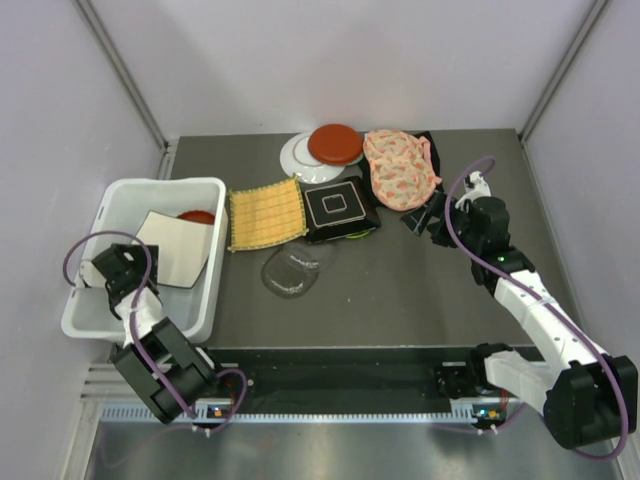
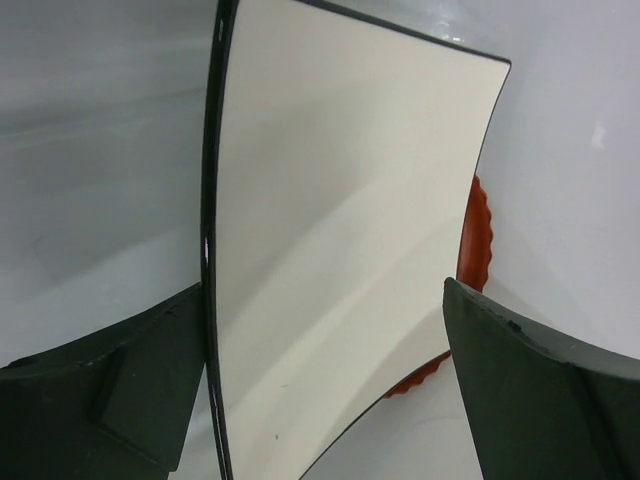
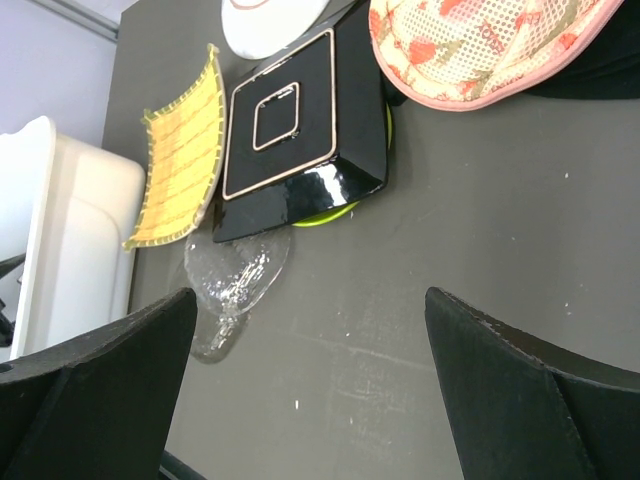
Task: Place the plates into the plastic bin on the countertop
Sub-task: Place the plate in the plastic bin.
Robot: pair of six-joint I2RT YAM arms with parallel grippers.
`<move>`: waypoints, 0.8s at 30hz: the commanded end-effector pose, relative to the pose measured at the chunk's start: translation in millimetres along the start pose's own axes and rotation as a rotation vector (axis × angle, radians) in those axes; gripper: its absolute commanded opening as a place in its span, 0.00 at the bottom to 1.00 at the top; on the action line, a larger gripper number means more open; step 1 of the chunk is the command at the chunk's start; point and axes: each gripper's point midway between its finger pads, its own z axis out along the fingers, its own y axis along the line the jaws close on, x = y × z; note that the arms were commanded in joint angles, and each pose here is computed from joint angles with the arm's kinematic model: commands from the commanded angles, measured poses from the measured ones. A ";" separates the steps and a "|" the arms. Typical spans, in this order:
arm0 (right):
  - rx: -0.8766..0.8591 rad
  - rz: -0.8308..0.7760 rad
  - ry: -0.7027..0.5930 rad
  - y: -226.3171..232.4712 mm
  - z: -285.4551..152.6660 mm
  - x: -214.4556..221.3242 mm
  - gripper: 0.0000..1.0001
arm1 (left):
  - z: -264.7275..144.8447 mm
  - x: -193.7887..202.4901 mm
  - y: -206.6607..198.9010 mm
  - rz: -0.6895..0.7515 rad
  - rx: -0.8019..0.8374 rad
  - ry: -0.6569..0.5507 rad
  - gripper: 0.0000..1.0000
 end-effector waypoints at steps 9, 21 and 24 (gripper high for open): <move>-0.035 -0.033 -0.018 9.2 -0.7 -4.8 0.95 | -32.9 -50.2 -30.5 0.089 0.021 -0.217 0.99; -0.003 -0.051 -0.028 7.0 -12.0 -7.3 0.96 | -54.1 -48.4 -61.9 0.249 0.049 -0.270 0.99; -0.009 -0.049 -0.032 9.2 -14.3 -8.3 0.96 | -57.2 -39.3 -80.3 0.295 0.111 -0.243 0.99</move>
